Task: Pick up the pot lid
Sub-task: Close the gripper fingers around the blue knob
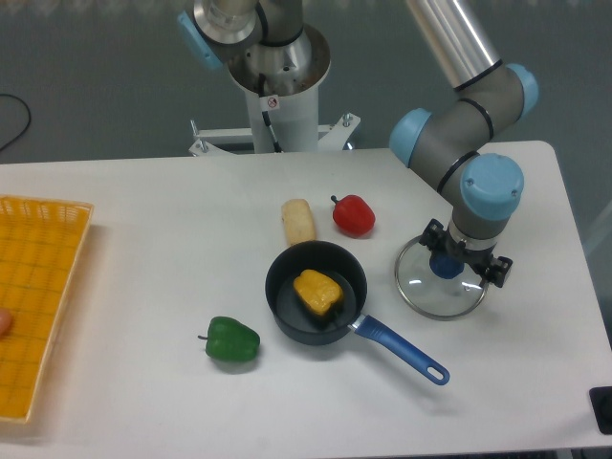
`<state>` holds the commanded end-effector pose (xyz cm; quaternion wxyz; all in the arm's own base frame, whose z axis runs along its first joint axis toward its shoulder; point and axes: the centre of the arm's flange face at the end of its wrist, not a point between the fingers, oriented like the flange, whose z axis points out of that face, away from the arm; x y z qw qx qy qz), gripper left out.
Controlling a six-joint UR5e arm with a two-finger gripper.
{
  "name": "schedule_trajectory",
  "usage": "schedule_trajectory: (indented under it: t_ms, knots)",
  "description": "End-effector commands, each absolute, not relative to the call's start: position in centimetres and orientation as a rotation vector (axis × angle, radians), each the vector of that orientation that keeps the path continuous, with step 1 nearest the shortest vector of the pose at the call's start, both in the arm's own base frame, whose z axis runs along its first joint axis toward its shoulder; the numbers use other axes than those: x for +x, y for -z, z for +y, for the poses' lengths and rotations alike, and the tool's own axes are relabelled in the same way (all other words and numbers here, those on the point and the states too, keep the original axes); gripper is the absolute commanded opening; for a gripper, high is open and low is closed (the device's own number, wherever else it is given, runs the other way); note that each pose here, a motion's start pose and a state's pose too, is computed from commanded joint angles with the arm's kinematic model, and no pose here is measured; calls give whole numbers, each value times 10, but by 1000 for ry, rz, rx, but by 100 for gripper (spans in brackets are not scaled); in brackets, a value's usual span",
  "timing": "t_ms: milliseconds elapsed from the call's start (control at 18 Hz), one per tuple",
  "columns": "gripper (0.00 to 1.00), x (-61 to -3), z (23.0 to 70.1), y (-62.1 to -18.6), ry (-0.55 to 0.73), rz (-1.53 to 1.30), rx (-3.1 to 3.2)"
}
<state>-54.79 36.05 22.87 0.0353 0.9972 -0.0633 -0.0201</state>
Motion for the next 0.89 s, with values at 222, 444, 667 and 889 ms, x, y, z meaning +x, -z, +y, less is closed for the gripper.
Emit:
schedule_trajectory:
  t_ms: [222, 444, 667, 889]
  knots:
    - [100, -544, 362, -226, 51, -192, 3062]
    - [100, -538, 363, -224, 44, -193, 3062]
    - [100, -535, 361, -216, 23, -193, 3059]
    - [100, -536, 360, -215, 20, -198, 3059]
